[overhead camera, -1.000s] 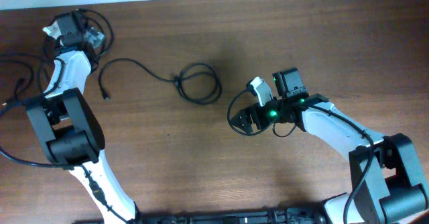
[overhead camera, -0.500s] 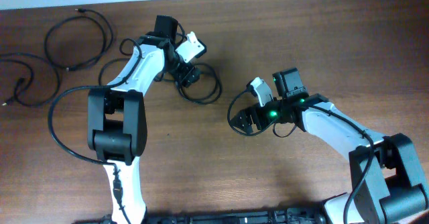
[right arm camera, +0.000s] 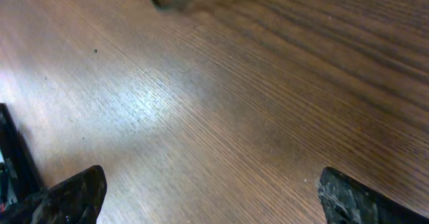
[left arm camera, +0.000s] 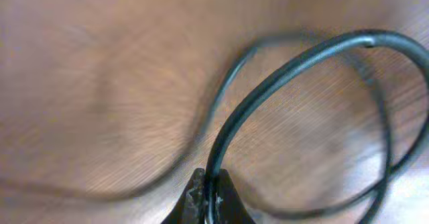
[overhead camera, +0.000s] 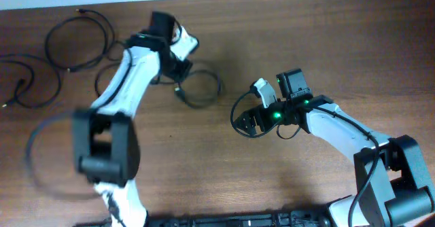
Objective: Untangle cables
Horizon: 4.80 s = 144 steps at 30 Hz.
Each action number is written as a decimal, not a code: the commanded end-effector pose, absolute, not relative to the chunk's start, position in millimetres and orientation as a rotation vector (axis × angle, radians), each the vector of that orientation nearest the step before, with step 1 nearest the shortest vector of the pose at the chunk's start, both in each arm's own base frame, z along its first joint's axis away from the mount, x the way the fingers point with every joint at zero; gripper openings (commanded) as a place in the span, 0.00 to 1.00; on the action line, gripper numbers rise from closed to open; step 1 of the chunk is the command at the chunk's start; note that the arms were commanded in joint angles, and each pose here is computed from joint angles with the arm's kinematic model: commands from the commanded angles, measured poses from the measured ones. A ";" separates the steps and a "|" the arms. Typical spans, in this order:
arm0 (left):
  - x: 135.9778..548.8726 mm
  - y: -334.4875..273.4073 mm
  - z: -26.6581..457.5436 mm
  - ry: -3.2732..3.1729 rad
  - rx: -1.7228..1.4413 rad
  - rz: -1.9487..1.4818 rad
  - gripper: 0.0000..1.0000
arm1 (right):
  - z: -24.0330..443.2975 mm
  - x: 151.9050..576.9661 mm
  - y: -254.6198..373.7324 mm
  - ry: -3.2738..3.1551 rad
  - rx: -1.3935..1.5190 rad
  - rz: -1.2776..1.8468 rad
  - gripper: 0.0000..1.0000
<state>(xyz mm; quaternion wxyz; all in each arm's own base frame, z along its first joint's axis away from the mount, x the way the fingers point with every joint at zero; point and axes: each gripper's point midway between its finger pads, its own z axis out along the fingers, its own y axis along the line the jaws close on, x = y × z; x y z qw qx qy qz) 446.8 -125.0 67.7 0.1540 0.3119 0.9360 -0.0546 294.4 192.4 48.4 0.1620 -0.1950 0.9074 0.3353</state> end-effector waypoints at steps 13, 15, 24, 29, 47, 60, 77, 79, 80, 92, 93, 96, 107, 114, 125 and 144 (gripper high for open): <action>132.9 174.5 422.1 1.607 -1.301 0.683 0.00 | 49.9 298.0 192.6 2.574 -0.560 0.946 0.98; 144.4 182.9 399.4 1.671 -1.391 0.658 0.00 | 48.8 299.0 191.1 2.578 -0.556 0.930 0.99; 338.1 183.0 169.2 2.332 -1.656 0.252 0.00 | 47.5 300.0 189.5 2.583 -0.552 0.912 0.99; 393.0 110.1 92.9 2.762 -1.261 -0.273 0.00 | 47.5 300.1 189.4 2.583 -0.552 0.911 0.99; 392.8 60.4 111.0 2.989 -0.035 -0.215 0.08 | 47.2 299.5 189.2 2.586 -0.552 0.911 0.99; 349.8 111.5 59.7 2.894 -1.103 0.260 0.99 | 43.1 303.4 183.2 2.600 -0.537 0.847 0.99; 246.0 188.1 44.4 2.369 -1.912 0.458 0.00 | 42.8 302.5 183.1 2.622 -0.489 0.861 0.99; 245.5 226.9 44.5 2.179 -2.016 0.393 0.00 | 42.8 302.7 183.1 2.622 -0.489 0.860 0.99; 244.0 249.9 46.7 2.072 -2.050 0.381 0.00 | 42.8 302.6 183.1 2.622 -0.489 0.861 0.99; 358.2 130.2 249.5 2.168 -0.745 -0.287 0.99 | 43.8 302.9 184.1 2.635 -0.438 0.883 0.99; 367.5 95.9 263.2 2.176 -0.566 -0.298 0.99 | 43.7 302.8 184.1 2.635 -0.439 0.882 0.99; 390.7 -19.8 314.8 2.049 0.040 -0.284 0.99 | 43.3 303.0 183.6 2.637 -0.438 0.877 0.99; 263.8 -40.1 435.7 1.673 0.223 -0.185 0.99 | 43.1 303.3 183.2 2.637 -0.437 0.872 0.99; 195.3 -42.3 361.5 1.980 0.194 -0.237 0.99 | 43.1 303.4 183.1 2.637 -0.437 0.872 0.99; 1.2 -52.7 266.4 2.053 0.254 -0.324 0.99 | 43.1 303.4 183.1 2.637 -0.437 0.872 0.99; 147.7 -0.8 327.8 1.543 0.030 0.017 0.99 | 43.1 303.4 183.1 2.637 -0.437 0.872 0.99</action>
